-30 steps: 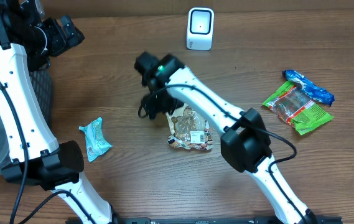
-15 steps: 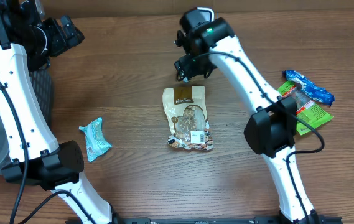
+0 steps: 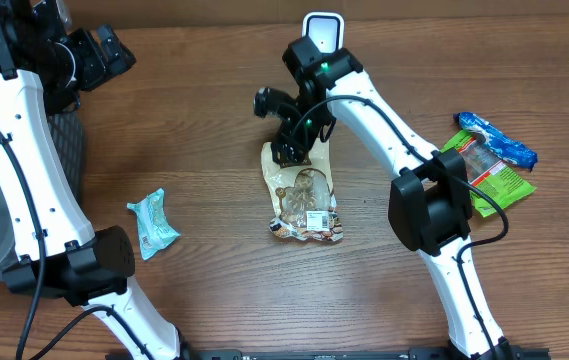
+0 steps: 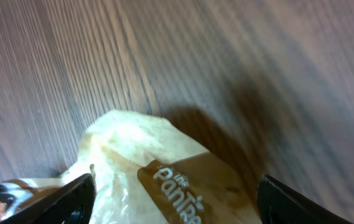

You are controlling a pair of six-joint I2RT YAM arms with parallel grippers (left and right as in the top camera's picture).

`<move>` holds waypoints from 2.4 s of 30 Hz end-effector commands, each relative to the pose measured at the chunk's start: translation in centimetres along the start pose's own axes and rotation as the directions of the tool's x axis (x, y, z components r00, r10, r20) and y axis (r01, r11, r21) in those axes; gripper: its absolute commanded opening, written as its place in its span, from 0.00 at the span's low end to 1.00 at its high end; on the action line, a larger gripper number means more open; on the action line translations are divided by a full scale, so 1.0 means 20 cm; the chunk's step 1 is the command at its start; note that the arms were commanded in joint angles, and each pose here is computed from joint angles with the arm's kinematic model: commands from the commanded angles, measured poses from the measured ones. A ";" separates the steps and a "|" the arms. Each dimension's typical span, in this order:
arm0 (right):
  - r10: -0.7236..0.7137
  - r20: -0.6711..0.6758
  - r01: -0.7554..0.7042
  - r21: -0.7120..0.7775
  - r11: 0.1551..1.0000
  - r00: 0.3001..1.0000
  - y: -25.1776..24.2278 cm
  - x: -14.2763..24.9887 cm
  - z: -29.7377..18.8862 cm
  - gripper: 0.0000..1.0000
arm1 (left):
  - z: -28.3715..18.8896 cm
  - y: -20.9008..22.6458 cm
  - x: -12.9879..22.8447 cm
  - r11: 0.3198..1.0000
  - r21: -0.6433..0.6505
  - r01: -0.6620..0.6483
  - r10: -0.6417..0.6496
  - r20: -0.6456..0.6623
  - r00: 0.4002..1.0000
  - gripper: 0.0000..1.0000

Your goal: Scan the item barcode

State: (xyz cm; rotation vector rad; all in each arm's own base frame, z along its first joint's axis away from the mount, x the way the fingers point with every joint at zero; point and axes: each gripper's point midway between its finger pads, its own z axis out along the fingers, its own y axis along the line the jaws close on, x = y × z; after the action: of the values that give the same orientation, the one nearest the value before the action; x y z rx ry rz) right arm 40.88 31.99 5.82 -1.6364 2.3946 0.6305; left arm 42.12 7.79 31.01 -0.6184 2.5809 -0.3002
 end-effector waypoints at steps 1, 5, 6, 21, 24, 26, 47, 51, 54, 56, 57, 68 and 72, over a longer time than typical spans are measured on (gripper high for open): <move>-0.058 0.018 0.058 -0.039 0.998 0.998 0.03 0.03 0.03 0.83 | -0.05 -0.03 0.00 0.999 0.006 -0.034 0.034 0.027 0.999 1.00; -0.055 0.003 0.055 -0.069 0.996 0.998 0.05 0.08 0.09 0.74 | -0.05 -0.03 0.00 0.999 0.005 -0.034 0.034 0.027 0.999 1.00; -0.052 -0.002 0.052 -0.072 0.996 0.999 0.05 0.09 0.09 0.72 | -0.05 -0.03 0.00 0.999 0.006 -0.035 0.035 0.027 0.999 1.00; 0.324 -0.210 -0.313 0.081 0.946 0.923 -0.03 0.35 0.05 0.04 | -0.05 -0.03 0.00 0.999 0.006 -0.035 0.035 0.027 0.999 1.00; 0.440 -0.193 -0.428 0.104 0.898 0.877 -0.03 0.34 0.04 0.04 | -0.05 -0.03 0.00 0.999 0.005 -0.035 0.035 0.027 0.999 1.00; 0.509 -0.179 -0.495 0.119 0.860 0.842 -0.04 0.34 0.04 0.04 | -0.05 -0.03 0.00 0.999 0.005 -0.035 0.035 0.027 0.999 1.00; 0.946 -0.186 -0.964 -0.063 0.258 0.265 -0.18 0.56 -0.22 0.71 | -0.05 -0.03 0.00 0.999 0.006 -0.035 0.035 0.027 0.999 1.00; 0.922 -0.168 -0.932 -0.163 0.324 0.350 -0.19 0.51 -0.24 0.77 | -0.05 -0.03 0.00 0.999 0.006 -0.035 0.035 0.027 0.999 1.00; 0.914 -0.081 -0.901 -0.222 0.373 0.398 -0.26 0.41 -0.23 0.77 | -0.05 -0.03 0.00 0.999 0.005 -0.035 0.035 0.027 0.999 1.00; 0.901 -0.034 -0.879 -0.236 0.414 0.433 -0.29 0.34 -0.21 0.77 | -0.05 -0.03 0.00 0.999 0.005 -0.034 0.034 0.027 0.999 1.00; 0.895 -0.012 -0.871 -0.237 0.430 0.445 -0.30 0.31 -0.20 0.77 | -0.05 -0.03 0.00 0.999 0.006 -0.034 0.034 0.027 0.999 1.00; 0.863 -0.035 -0.854 -0.170 0.492 0.504 -0.11 0.20 0.16 0.71 | -0.05 -0.03 0.00 0.999 0.006 -0.035 0.035 0.027 0.999 1.00; 0.868 -0.032 -0.865 -0.117 0.489 0.495 -0.11 0.24 0.22 0.42 | -0.05 -0.03 0.00 0.999 0.005 -0.034 0.034 0.027 0.999 1.00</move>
State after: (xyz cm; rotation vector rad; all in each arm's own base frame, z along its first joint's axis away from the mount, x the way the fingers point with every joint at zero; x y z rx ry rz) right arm 40.98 30.60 1.55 -0.2932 3.0471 1.0547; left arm 42.12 7.79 31.01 -0.6184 2.5809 -0.3002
